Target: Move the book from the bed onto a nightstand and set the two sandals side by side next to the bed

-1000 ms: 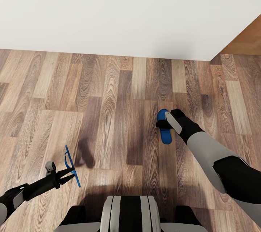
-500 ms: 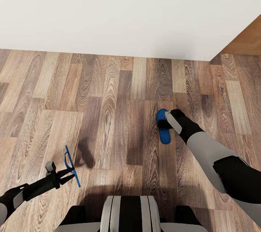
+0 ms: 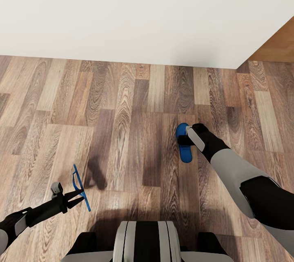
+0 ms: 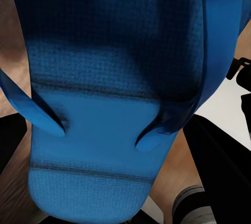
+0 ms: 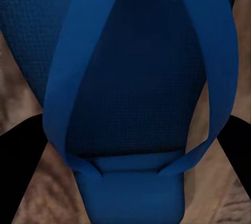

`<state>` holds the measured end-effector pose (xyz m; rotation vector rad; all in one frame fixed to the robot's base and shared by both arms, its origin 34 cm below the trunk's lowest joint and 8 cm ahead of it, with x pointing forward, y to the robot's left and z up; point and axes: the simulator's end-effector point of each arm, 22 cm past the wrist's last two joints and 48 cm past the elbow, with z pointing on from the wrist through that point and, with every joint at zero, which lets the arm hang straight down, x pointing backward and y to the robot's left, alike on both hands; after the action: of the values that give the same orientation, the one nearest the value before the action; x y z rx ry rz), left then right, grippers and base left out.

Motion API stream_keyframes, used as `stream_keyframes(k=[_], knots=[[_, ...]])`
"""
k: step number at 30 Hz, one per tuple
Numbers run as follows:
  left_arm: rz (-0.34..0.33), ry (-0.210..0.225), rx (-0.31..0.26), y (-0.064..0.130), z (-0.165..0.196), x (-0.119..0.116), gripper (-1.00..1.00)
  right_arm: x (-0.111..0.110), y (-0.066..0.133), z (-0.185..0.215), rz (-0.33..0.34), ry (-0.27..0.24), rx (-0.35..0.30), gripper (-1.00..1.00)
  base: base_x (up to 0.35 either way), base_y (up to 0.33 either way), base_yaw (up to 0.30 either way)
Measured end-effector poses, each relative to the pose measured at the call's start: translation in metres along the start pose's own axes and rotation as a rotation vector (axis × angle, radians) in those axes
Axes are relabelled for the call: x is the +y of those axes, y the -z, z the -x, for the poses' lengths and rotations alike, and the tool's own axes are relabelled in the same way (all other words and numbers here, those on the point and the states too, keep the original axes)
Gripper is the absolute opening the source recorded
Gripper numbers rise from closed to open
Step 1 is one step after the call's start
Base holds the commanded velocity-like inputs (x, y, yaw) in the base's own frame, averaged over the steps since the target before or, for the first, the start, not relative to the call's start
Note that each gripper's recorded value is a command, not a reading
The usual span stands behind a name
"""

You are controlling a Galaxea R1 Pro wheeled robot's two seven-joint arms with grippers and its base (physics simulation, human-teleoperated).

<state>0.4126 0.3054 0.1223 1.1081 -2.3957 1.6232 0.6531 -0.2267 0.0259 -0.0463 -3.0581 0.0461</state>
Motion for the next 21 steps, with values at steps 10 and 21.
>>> stream_keyframes(k=[10,21], knots=[[0.000,0.000,0.000,0.0001,0.0000,0.0001,-1.00,0.0002,-0.0001,0.0000,0.001,-0.001,0.000,-1.00,0.000,0.000,0.000],[0.002,0.000,0.000,0.0004,0.0002,0.0004,-1.00,0.0005,0.0000,0.0000,0.000,0.000,0.000,-1.00,0.000,0.000,0.000]])
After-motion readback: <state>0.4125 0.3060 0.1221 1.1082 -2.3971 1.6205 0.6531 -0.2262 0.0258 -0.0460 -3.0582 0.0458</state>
